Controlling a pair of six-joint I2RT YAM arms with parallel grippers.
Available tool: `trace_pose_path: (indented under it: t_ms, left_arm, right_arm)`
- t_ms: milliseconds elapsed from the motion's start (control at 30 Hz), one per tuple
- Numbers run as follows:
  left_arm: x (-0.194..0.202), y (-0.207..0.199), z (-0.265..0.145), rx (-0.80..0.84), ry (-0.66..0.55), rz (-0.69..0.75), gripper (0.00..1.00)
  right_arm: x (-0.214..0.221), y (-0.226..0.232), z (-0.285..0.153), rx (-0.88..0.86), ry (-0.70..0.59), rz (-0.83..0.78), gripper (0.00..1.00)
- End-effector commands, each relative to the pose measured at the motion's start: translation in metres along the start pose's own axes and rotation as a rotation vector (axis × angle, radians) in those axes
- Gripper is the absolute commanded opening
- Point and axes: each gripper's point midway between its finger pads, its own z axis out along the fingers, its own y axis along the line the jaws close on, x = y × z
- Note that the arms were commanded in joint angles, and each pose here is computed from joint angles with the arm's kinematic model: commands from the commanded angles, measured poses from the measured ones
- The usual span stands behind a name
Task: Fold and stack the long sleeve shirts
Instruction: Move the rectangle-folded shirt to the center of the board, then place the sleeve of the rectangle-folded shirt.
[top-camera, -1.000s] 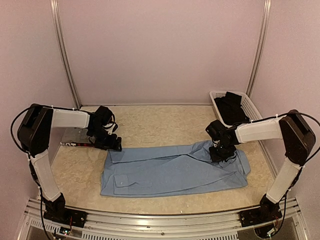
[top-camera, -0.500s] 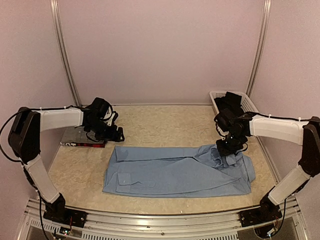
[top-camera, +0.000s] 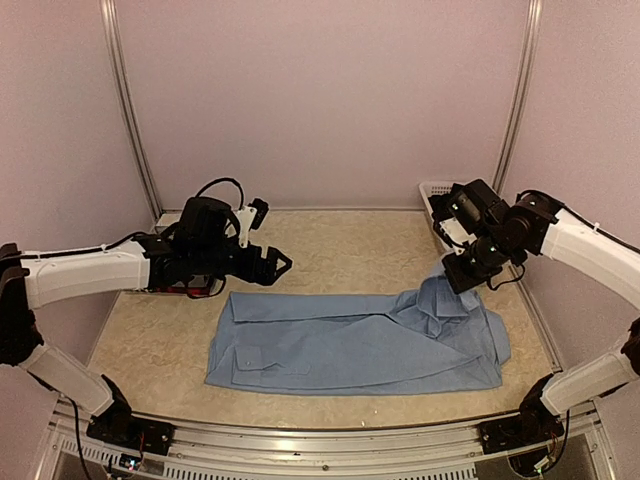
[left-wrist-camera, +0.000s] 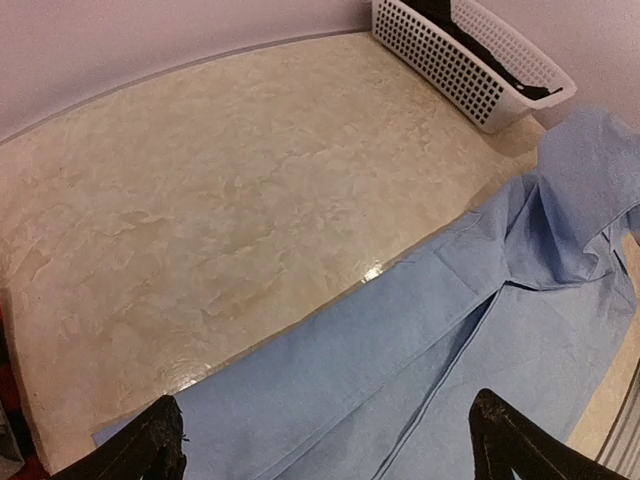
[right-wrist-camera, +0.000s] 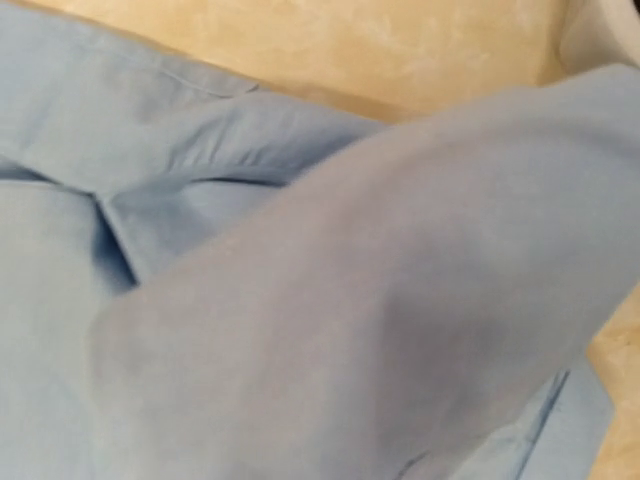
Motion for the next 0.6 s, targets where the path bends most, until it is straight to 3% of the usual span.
trace_pose_path:
  t_ms: [0, 233, 467, 567]
  left_arm:
    - [-0.033, -0.051, -0.008, 0.116, -0.196, 0.100, 0.94]
    - [-0.033, -0.089, 0.000, 0.161, -0.203, 0.161, 0.94]
    - [-0.029, -0.060, -0.009, 0.013, -0.217, 0.127, 0.94]
    - [-0.022, -0.056, -0.013, 0.001, -0.216, 0.135, 0.94]
  right_arm:
    - [-0.003, -0.001, -0.040, -0.025, -0.044, -0.018, 0.00]
    - [-0.009, 0.020, -0.043, -0.083, -0.046, -0.107, 0.00]
    - [-0.015, 0.041, -0.031, 0.030, -0.003, -0.273, 0.00]
    - [-0.021, 0.037, -0.036, 0.104, 0.003, -0.269, 0.00]
